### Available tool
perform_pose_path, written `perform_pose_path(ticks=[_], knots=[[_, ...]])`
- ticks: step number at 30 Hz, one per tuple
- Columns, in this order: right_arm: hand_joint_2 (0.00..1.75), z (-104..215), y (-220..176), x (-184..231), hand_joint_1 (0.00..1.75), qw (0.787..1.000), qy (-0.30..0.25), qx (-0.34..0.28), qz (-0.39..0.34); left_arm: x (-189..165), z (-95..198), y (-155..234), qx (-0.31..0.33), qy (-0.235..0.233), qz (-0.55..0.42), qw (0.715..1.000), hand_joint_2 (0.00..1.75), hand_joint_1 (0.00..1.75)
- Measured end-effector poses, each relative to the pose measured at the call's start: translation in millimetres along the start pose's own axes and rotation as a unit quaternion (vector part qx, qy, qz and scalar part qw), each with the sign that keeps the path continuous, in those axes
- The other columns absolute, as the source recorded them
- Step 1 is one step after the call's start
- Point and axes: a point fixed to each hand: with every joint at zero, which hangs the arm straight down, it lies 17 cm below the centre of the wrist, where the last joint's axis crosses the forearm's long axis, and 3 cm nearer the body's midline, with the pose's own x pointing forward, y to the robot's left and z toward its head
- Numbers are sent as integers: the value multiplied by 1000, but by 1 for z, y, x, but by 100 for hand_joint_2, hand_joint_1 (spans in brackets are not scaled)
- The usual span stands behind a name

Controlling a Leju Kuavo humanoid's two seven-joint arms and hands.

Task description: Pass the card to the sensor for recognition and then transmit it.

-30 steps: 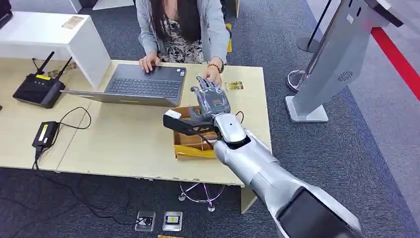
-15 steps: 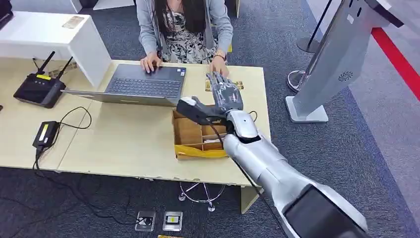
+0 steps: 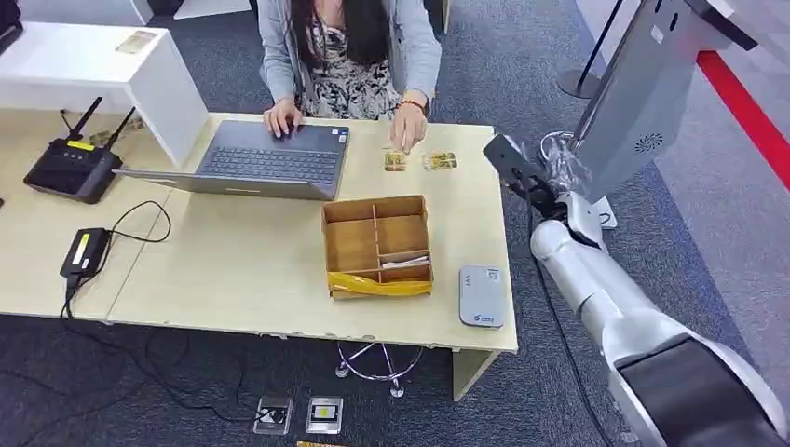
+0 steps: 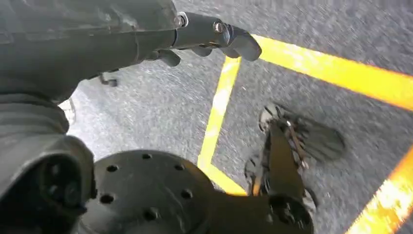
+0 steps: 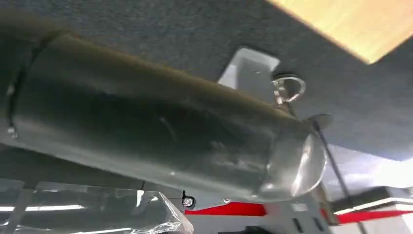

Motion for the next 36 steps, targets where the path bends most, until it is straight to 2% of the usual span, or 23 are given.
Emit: perform_pose_path(ticks=[3,8,15,20,25,31,36], knots=[[0,-1,-1,-46,0,999,44,2,10,-5,3,-4,16,9,2,1000,0,0],[0,11,20,-122,0,994,106,28,15,-11,8,-14,19,19,9,1000,0,0],[0,52,59,-231,0,977,204,61,-6,-16,10,-16,29,31,21,999,0,0],[0,110,99,-321,0,952,292,85,-42,-12,10,-18,23,21,30,999,0,0],[0,187,144,-395,0,919,373,105,-77,4,10,-20,12,-22,35,999,0,0],[0,258,178,-441,0,892,428,120,-86,22,7,-7,27,-66,37,997,0,0],[0,288,196,-452,0,884,439,127,-99,32,5,12,60,-86,25,994,0,0]])
